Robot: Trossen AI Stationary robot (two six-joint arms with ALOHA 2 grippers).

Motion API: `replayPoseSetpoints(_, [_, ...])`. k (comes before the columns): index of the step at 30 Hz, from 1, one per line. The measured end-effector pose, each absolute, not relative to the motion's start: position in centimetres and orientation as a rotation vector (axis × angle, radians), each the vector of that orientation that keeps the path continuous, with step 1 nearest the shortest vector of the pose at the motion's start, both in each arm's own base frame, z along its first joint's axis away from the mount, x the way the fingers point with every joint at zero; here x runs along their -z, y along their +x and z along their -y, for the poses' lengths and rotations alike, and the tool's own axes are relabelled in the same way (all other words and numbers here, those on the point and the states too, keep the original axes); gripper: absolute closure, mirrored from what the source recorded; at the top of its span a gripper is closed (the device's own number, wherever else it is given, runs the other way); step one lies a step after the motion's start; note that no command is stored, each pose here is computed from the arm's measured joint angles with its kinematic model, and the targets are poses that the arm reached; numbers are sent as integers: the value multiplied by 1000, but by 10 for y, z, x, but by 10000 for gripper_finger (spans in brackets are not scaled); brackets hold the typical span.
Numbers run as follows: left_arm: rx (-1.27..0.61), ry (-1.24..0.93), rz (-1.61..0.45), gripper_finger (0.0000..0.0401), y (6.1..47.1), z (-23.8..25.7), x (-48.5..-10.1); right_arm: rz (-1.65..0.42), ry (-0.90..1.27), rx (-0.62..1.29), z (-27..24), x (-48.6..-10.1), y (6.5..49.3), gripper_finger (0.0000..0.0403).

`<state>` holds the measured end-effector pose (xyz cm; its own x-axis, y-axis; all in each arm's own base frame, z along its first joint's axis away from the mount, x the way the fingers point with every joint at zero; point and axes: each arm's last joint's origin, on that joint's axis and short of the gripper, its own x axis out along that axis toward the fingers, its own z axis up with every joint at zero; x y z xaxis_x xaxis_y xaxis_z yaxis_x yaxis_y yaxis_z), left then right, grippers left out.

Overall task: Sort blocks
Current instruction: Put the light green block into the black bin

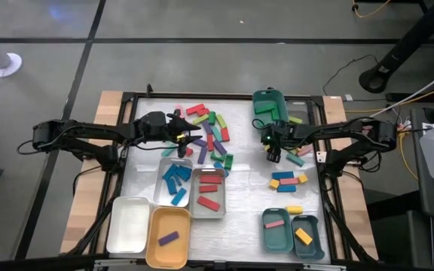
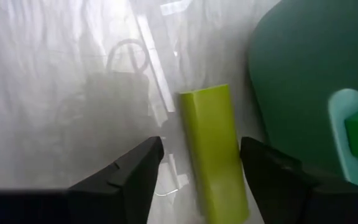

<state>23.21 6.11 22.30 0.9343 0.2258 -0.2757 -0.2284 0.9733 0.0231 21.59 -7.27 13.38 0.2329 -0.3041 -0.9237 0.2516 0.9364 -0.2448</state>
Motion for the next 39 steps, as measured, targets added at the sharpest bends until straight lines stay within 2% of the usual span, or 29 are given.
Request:
replayPoseSetpoints(7, [-233, -13, -280, 246, 232, -61, -223, -1288, 35, 271, 69, -132, 215, 248])
replayPoseSetpoints(12, [-233, -13, -280, 246, 232, -61, -223, -1283, 130, 291, 67, -133, 215, 280])
replayPoseSetpoints(22, [-232, -4, -281, 246, 232, -61, -223, -1276, 171, 269, 66, -133, 216, 259])
replayPoseSetpoints(30, [-232, -5, -280, 246, 232, -61, -223, -1265, 205, 225, 67, -142, 223, 292])
replayPoseSetpoints(39, [-232, -5, -281, 246, 232, -61, -223, -1184, 225, 119, 70, -172, 244, 287])
